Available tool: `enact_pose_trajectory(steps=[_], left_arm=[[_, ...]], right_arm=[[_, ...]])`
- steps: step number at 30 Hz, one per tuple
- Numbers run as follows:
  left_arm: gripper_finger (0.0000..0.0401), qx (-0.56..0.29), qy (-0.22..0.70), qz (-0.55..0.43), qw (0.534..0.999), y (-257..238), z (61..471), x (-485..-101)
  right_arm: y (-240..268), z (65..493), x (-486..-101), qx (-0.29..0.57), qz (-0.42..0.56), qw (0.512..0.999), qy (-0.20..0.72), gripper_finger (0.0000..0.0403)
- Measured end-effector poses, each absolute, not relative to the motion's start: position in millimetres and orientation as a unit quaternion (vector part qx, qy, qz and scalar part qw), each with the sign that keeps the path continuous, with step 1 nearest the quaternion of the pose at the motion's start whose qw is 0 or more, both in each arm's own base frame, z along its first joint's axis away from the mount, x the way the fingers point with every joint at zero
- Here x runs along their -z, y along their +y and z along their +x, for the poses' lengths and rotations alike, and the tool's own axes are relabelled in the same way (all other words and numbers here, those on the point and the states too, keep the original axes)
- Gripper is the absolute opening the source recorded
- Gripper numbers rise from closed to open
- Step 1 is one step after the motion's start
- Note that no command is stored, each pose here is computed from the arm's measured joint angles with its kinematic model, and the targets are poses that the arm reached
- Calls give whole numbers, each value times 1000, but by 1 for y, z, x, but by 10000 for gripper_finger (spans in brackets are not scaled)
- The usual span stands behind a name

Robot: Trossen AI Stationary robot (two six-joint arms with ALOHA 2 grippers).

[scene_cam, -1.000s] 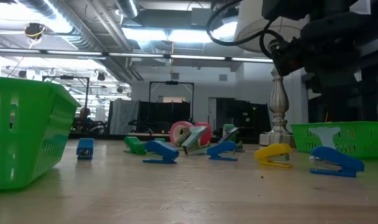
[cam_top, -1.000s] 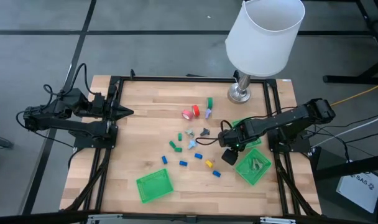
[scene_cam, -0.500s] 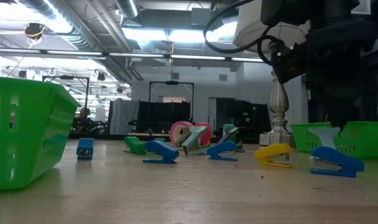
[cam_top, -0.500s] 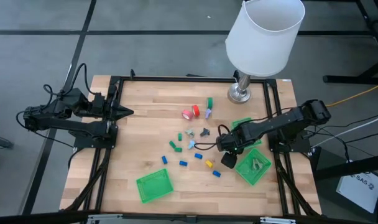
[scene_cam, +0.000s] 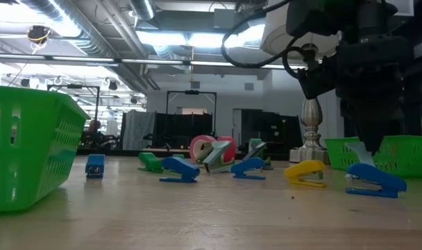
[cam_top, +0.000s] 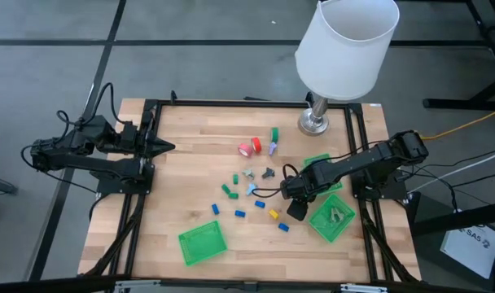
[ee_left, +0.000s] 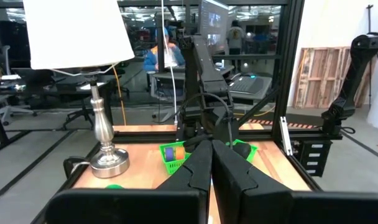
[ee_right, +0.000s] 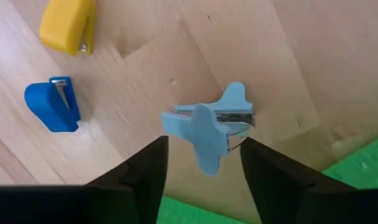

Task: Pick and place Stapler, Stapler remover, tape
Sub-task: Put the bottom light blue staple remover into the bottom right green bin

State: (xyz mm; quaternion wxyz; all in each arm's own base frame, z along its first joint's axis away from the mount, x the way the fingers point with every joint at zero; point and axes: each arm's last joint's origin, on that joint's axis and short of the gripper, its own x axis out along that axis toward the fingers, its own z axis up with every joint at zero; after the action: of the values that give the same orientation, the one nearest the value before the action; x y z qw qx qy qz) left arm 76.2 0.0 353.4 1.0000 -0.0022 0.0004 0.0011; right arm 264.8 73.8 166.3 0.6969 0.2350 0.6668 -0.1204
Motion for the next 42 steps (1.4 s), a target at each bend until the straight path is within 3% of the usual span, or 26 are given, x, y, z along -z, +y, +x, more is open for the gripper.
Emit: enact_pose_trajectory(steps=[10, 17, 27, 36, 42], left_arm=[[5, -1, 0, -2, 1000, 0, 76, -353], [8, -1, 0, -2, 1000, 0, 76, -353], [6, -1, 0, -2, 1000, 0, 76, -353], [6, -1, 0, -2, 1000, 0, 76, -353], [8, -1, 0, -2, 1000, 0, 76, -353]], right_arm=[[74, 265, -167, 117, 236, 696, 668, 70], [74, 265, -167, 112, 228, 699, 669, 11], [74, 265, -173, 103, 215, 718, 654, 6], [91, 263, -231, 63, 172, 756, 629, 5], [107, 256, -268, 44, 152, 749, 643, 5]])
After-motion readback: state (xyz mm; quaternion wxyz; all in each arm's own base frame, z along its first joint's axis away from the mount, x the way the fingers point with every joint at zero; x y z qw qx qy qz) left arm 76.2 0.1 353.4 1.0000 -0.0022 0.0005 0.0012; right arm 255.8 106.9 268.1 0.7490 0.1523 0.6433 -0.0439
